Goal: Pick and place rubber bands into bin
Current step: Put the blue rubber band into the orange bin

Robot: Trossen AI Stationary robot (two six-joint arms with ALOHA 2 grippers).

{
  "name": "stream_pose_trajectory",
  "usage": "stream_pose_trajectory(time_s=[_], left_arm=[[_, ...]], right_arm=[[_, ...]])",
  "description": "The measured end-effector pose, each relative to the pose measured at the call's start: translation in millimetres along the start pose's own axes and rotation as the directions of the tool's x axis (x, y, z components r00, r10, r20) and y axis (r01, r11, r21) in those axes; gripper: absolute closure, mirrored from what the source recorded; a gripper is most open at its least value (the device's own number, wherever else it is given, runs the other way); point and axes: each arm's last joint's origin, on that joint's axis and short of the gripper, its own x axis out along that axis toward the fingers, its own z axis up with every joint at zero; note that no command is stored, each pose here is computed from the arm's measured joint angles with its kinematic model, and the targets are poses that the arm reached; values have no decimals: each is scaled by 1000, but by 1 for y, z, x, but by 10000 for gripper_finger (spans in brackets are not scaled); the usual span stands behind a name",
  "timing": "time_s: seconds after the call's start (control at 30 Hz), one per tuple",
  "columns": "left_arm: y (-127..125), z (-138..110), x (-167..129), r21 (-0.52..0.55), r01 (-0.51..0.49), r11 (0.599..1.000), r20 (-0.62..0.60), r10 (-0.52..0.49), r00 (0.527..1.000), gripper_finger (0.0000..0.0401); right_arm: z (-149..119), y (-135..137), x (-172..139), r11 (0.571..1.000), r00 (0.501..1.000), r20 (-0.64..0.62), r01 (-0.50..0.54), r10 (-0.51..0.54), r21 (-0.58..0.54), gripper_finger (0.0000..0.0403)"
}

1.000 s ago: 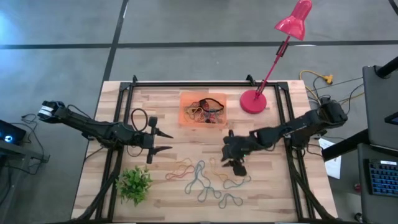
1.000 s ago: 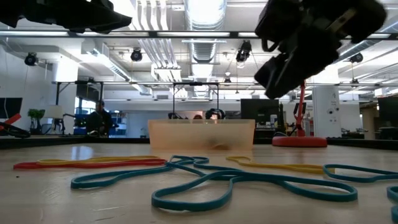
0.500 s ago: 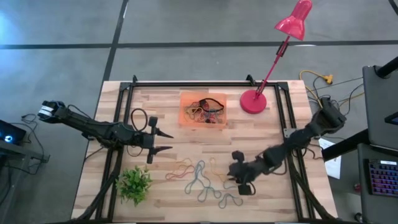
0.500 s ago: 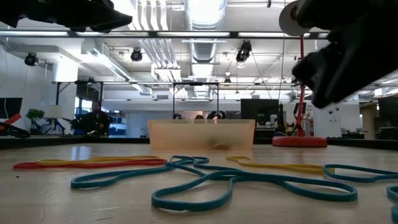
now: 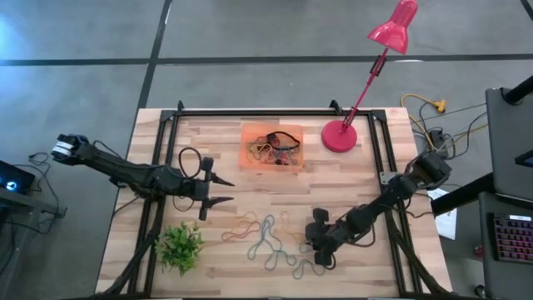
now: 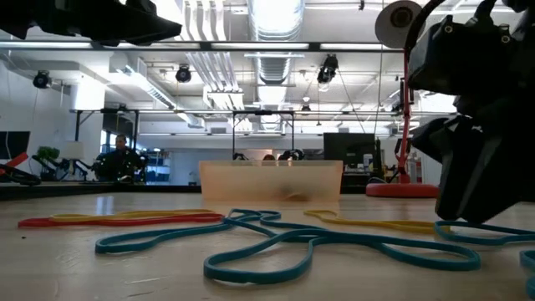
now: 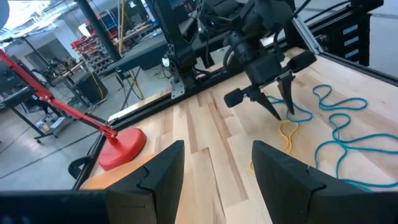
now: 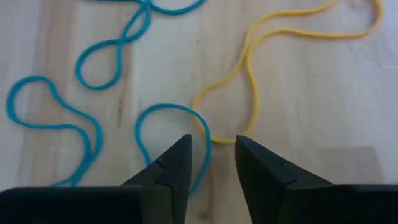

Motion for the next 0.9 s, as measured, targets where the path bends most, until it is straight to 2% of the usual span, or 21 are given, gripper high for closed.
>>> stream_pose_trajectory(time_s=[0.3, 0.57, 0.73, 0.9], left_arm=[[0, -3, 6, 10, -9, 1000, -16, 9, 1000, 228], [0, -4, 8, 10, -14, 1000, -22, 15, 1000, 228], [0, -4, 8, 10, -15, 1000, -23, 15, 1000, 228], [0, -4, 8, 9, -16, 1000, -22, 16, 1000, 228]], right_arm=[[-1, 1, 2, 1000, 1000, -16, -21, 21, 2, 259], [-6, 4, 24, 999, 999, -40, 33, -32, 33, 273], [-5, 10, 24, 997, 996, -34, 81, -81, -7, 301], [-7, 14, 19, 991, 991, -58, 120, -124, -64, 372]])
